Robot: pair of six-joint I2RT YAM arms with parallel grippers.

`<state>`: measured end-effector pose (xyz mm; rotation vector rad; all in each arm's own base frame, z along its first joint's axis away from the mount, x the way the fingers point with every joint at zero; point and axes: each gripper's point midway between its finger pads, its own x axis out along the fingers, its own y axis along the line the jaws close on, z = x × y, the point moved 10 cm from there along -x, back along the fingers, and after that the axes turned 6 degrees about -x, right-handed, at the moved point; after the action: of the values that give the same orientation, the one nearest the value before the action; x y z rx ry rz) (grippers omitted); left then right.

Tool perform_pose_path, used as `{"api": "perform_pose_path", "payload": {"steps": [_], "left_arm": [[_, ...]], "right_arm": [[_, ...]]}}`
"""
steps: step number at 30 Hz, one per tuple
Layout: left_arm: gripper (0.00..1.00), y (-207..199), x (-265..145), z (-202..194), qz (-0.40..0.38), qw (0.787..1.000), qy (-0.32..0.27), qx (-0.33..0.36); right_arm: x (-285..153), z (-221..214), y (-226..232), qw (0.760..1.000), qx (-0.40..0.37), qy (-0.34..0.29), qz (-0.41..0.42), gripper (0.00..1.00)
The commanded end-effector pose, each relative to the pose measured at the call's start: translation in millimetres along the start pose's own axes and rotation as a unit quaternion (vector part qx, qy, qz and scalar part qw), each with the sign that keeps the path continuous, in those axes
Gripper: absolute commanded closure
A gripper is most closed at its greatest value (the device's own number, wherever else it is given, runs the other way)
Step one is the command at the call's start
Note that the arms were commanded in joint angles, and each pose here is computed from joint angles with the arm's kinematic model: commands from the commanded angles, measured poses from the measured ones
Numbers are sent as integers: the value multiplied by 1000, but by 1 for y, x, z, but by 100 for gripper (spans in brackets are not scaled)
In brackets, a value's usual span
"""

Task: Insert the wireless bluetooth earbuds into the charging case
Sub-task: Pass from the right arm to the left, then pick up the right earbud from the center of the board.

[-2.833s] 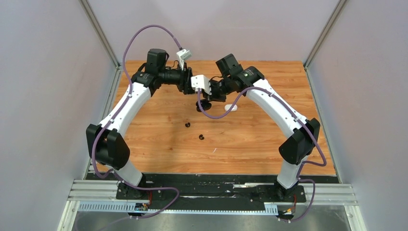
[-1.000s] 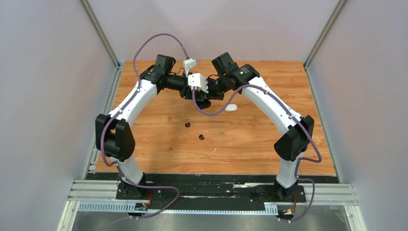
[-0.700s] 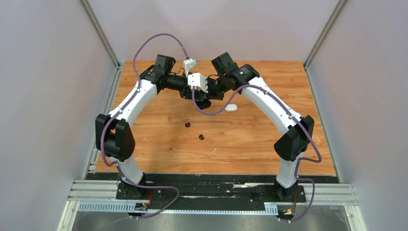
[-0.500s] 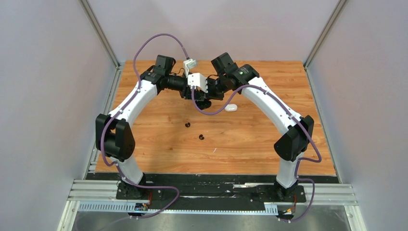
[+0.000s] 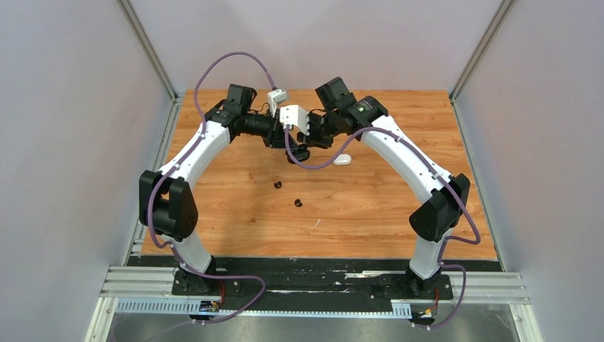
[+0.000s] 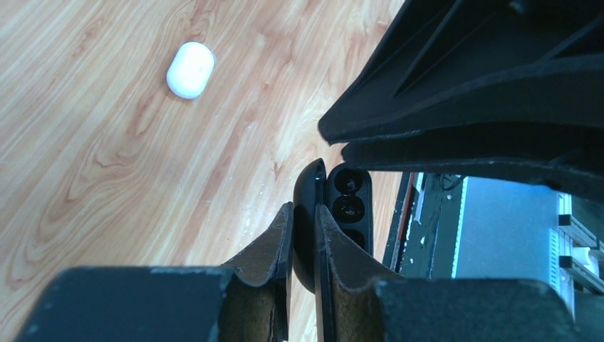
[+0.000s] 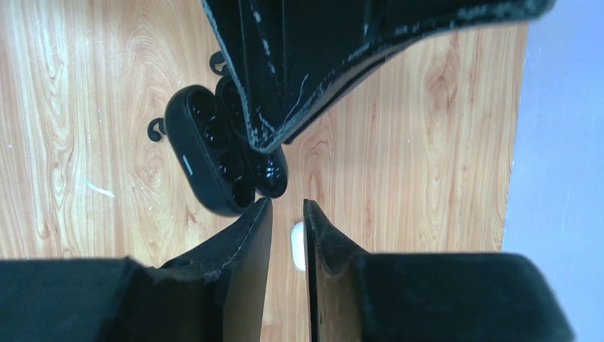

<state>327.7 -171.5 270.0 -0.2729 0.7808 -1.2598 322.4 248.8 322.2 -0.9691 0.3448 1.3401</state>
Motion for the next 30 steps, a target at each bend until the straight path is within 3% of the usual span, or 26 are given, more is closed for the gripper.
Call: {"api": "perform_pose_path", "payload": {"steps": [1, 6, 12, 16, 20, 24, 26, 30], "left_arm": [[100, -17, -17, 15, 10, 997, -35, 63], [100, -21, -24, 21, 33, 993, -50, 104], [100, -37, -44, 39, 80, 967, -70, 232], [100, -53, -62, 49, 121, 928, -73, 344], [100, -69, -77, 53, 174, 869, -59, 460], [100, -81, -90, 50, 221, 824, -50, 520], [100, -83, -95, 44, 238, 812, -45, 530], [100, -63, -94, 22, 269, 819, -9, 507]], "right_arm": [[-36, 6, -1, 999, 4, -18, -48, 75], [-53, 2, -4, 996, 51, -39, -68, 74], [-63, -21, -13, 979, 174, -82, -73, 73], [-70, -43, -19, 956, 259, -122, -56, 73], [-70, -67, -21, 921, 351, -165, -32, 74], [-48, -79, -11, 910, 373, -179, 3, 73], [-33, -83, -8, 907, 383, -176, 19, 73], [0, -94, -3, 916, 374, -142, 33, 73]]}}
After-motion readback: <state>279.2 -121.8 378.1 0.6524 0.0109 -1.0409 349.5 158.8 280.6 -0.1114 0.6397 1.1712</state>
